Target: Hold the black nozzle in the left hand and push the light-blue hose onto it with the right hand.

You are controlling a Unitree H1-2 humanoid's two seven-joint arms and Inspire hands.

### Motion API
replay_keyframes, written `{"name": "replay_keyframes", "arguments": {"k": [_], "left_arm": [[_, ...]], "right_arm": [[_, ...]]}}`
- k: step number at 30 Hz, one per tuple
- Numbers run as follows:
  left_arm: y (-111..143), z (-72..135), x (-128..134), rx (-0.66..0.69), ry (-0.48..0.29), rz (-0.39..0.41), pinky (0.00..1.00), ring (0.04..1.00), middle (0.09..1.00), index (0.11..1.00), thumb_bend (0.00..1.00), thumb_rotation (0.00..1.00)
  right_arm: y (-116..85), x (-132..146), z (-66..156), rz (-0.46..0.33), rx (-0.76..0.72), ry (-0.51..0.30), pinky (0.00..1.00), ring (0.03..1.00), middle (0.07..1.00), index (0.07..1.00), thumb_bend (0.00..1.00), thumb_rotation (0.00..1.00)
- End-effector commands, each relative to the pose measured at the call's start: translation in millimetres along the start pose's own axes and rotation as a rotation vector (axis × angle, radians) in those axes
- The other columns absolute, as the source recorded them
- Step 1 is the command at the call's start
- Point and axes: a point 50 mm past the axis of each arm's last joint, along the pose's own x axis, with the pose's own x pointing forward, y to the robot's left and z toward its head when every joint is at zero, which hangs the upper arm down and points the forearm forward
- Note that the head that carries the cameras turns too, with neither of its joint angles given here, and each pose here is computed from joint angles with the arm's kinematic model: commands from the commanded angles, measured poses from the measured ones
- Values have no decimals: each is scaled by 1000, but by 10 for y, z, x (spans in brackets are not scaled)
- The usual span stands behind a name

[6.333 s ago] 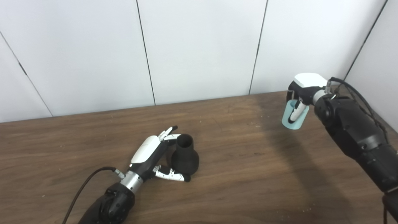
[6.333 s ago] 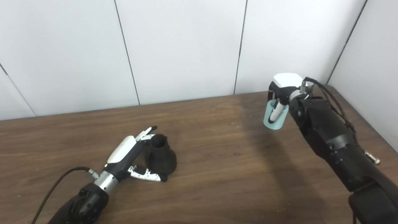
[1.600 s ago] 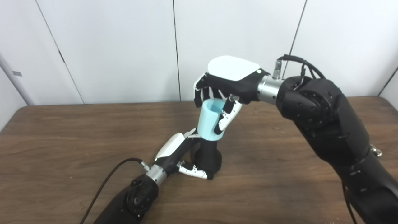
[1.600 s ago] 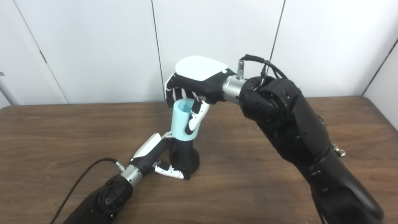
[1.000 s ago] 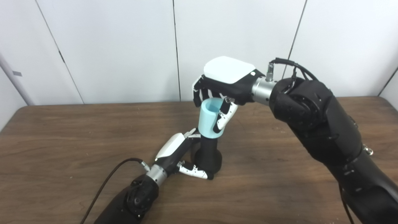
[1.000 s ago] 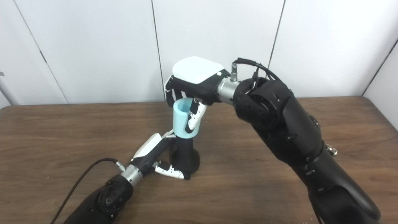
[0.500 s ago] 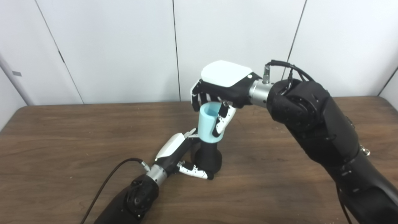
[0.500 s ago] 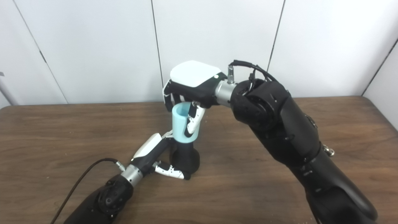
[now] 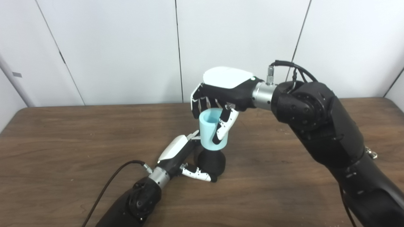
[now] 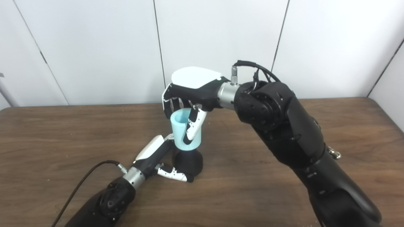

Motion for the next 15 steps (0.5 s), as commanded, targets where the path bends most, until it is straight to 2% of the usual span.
{"name": "replay_keyframes", "arguments": {"k": [1,6,9,15], "left_arm": [[-604,-324,-380,60,194,-249,1000,1000,804,484,518,74],[-606,-319,-382,63,192,-248,1000,1000,804,484,518,74],[-606,-319,-387,64,192,-248,1000,1000,804,484,518,74],[-606,-329,-387,65,192,-250,1000,1000,804,484,518,74]], "right_arm": [[-151,-23,18,-12,-33,0,269,375,485,534,512,0],[-85,-8,20,-13,-80,18,263,366,481,541,510,0],[-17,-11,14,-44,-172,43,257,359,476,546,509,0],[-22,-9,-1,-74,-228,52,223,344,468,548,507,0]]}}
